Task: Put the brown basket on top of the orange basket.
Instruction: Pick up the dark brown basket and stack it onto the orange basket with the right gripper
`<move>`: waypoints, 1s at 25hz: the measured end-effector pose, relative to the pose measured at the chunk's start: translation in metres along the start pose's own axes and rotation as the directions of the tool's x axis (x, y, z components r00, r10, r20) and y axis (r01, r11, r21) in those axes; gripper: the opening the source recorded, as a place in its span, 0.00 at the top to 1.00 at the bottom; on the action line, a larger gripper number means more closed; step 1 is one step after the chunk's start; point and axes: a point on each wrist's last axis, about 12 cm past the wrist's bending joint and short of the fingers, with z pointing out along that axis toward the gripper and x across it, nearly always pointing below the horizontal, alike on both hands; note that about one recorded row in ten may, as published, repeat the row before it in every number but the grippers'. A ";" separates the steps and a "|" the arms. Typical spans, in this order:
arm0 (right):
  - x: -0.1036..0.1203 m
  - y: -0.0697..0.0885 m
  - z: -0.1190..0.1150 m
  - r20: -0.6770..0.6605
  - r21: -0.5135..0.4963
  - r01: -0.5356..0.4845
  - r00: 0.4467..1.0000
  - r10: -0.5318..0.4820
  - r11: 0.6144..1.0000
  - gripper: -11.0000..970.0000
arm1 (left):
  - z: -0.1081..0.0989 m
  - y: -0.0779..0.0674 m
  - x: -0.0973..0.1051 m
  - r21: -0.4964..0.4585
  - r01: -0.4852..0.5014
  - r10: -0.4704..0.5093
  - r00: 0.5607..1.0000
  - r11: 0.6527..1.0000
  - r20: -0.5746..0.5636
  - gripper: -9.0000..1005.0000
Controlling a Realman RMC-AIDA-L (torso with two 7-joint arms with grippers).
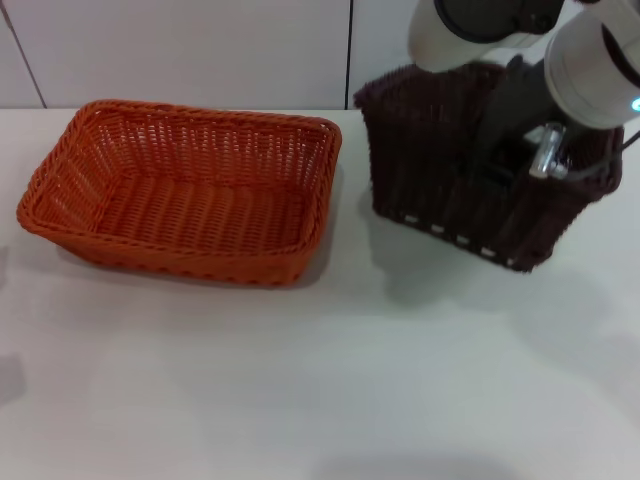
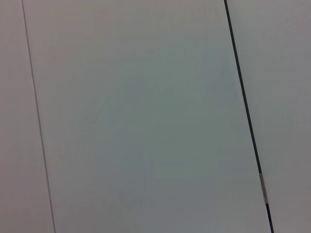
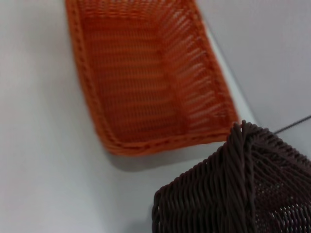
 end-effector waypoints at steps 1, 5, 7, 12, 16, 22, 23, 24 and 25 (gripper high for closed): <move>-0.001 -0.001 -0.001 -0.002 0.016 0.004 1.000 -0.004 1.000 0.78 | 0.000 0.000 0.000 0.000 0.000 0.000 1.000 1.000 -0.001 0.21; -0.009 -0.001 -0.007 0.013 0.045 0.026 1.000 -0.027 0.999 0.78 | 0.000 0.000 0.000 0.000 -0.001 0.001 1.000 1.000 -0.001 0.21; -0.015 0.001 -0.011 0.032 0.065 0.079 0.996 -0.081 0.995 0.78 | 0.000 0.000 0.001 0.002 -0.002 0.002 1.000 1.000 -0.003 0.21; -0.028 0.016 -0.012 0.059 0.112 0.249 0.965 -0.257 0.962 0.77 | 0.001 -0.001 0.001 0.003 -0.003 0.003 1.000 1.000 -0.003 0.21; -0.033 0.030 -0.006 0.045 0.148 0.395 0.913 -0.406 0.907 0.77 | 0.001 -0.002 0.001 0.004 0.002 -0.001 1.000 1.000 -0.005 0.21; -0.028 0.062 0.003 0.097 0.237 0.692 0.682 -0.725 0.682 0.77 | 0.000 -0.005 0.002 0.012 0.018 -0.017 1.000 1.000 -0.011 0.21; -0.028 0.062 0.003 0.097 0.237 0.692 0.682 -0.725 0.682 0.77 | 0.000 -0.005 0.002 0.012 0.018 -0.017 1.000 1.000 -0.011 0.21; -0.026 0.063 0.004 0.098 0.251 0.712 0.656 -0.749 0.656 0.76 | -0.001 -0.005 0.002 0.012 0.021 -0.021 1.000 1.000 -0.011 0.21; -0.024 0.064 0.004 0.099 0.270 0.733 0.624 -0.775 0.625 0.76 | -0.001 -0.005 0.003 0.011 0.026 -0.026 1.000 1.000 -0.013 0.21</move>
